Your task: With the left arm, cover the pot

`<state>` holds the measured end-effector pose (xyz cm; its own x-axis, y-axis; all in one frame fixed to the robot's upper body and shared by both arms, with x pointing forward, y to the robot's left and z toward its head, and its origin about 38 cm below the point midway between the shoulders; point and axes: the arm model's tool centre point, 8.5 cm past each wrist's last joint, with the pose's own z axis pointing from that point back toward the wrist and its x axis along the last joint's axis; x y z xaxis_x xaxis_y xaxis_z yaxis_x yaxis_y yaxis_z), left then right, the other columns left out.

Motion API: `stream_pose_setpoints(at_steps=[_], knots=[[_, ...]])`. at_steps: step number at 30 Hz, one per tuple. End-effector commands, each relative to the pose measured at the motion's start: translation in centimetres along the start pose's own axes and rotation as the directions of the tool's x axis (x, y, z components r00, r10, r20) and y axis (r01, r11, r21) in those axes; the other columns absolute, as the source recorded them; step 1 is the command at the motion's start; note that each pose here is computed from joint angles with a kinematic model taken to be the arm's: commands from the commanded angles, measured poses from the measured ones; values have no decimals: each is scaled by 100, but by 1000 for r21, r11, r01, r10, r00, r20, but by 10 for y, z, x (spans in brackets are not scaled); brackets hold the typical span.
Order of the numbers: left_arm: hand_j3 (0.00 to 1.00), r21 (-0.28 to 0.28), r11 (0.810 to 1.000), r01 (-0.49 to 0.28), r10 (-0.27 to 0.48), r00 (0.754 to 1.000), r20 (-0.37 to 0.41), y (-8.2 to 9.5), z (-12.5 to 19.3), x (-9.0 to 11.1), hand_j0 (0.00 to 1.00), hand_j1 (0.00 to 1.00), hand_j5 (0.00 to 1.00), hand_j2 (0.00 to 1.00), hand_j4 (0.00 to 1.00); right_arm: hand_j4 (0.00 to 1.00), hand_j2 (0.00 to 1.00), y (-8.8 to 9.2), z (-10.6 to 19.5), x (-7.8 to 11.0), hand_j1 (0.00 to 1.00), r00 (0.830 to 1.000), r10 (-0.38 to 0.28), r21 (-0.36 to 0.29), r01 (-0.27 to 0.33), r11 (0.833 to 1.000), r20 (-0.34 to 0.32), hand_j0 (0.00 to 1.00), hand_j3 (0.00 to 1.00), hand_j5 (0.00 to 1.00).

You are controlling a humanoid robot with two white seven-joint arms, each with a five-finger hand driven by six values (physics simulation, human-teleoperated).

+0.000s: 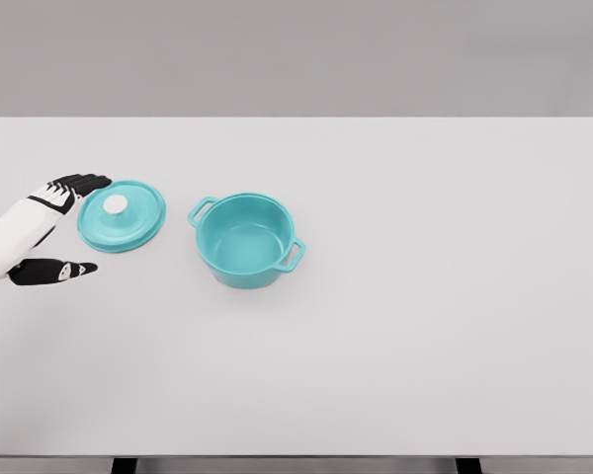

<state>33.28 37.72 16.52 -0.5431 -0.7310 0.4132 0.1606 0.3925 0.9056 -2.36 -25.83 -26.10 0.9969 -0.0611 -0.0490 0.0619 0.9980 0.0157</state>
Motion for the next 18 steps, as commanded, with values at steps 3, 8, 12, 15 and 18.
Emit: stream_pose_setpoints(at_steps=[3,8,12,15,18], knots=[[100,3,1000,-4,4,1000,-1,1,0,0,100,100,100,100,100,100,100,0,0,0,100,1000,0,0,0,1000,1,100,100,100],[100,59,998,20,-21,1000,19,24,-22,-5,100,100,100,100,100,100,100,0,0,0,100,1000,0,0,0,1000,1,100,100,100],[100,-9,1000,-18,18,1000,-21,14,-62,-39,100,100,100,100,100,100,100,0,0,0,100,1000,0,0,0,1000,1,100,100,100],[100,-201,979,-43,41,999,-16,-13,-80,-44,100,100,100,100,100,100,100,0,0,0,100,1000,0,0,0,1000,1,100,100,100],[100,-234,971,-54,51,999,-17,-21,-83,-45,100,100,100,100,100,100,100,0,0,0,100,1000,0,0,0,1000,-1,100,100,100]])
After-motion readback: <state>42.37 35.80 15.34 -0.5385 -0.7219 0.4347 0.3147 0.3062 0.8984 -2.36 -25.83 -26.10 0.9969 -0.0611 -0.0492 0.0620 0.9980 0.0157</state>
